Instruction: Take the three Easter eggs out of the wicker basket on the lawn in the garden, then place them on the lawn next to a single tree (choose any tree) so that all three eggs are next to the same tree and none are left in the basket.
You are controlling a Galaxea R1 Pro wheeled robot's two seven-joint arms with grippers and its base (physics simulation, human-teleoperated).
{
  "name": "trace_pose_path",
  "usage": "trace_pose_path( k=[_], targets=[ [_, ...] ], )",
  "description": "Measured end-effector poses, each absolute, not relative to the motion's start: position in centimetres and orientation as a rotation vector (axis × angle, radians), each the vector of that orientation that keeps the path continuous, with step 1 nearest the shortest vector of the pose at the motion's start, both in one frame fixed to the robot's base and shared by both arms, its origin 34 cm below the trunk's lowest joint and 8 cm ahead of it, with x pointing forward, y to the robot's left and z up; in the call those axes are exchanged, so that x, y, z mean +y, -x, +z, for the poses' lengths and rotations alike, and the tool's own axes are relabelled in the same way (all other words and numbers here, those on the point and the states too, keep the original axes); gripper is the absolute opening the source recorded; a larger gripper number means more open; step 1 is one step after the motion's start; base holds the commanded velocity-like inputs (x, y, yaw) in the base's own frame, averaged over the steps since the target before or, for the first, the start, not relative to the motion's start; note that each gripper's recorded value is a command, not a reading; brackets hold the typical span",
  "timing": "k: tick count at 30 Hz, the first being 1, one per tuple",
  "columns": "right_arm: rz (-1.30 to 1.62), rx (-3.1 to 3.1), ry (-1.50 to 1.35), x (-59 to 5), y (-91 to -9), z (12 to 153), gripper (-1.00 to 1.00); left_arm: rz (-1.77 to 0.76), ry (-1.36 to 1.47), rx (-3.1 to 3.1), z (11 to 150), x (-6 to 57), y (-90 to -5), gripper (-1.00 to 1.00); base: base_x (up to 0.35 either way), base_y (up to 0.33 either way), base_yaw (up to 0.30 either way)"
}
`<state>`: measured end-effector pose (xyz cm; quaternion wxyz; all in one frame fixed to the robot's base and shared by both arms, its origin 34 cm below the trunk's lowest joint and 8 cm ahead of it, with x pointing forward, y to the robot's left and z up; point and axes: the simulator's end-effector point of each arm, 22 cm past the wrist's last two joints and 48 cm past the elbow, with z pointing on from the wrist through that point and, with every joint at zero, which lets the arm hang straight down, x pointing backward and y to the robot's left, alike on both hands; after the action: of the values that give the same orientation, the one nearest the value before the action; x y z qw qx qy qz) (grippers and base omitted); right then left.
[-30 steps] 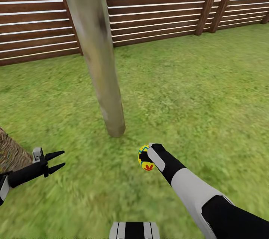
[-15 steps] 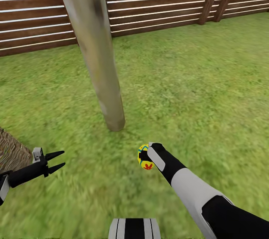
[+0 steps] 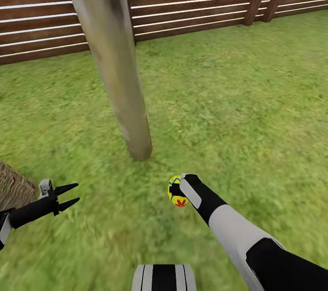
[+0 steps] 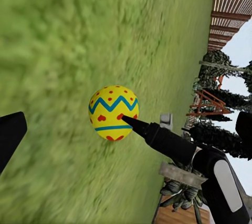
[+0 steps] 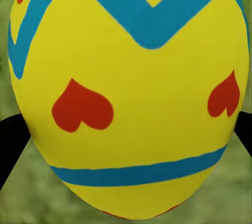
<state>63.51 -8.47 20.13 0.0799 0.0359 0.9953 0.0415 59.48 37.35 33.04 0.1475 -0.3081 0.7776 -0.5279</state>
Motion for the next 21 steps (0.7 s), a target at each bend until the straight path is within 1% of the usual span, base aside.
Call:
trace_pose_path(
  k=[5,12,21],
  targets=[
    [0.124,2.978,-0.107,-8.5,-63.5,20.1,-1.00,-1.520,0.888,2.239,33.0,37.3,-59.4,1.00,0.085,0.013,0.000],
    [0.119,2.926,-0.151,-8.5,-64.4,19.4,-1.00,-1.546,0.894,2.217,32.8,37.3,-59.2,1.00,0.003,0.001,0.000],
    [0.114,2.954,-0.158,-8.6,-63.4,17.3,-1.00,-1.546,0.928,2.239,30.9,37.2,-58.6,1.00,0.000,0.000,0.000]
  ],
)
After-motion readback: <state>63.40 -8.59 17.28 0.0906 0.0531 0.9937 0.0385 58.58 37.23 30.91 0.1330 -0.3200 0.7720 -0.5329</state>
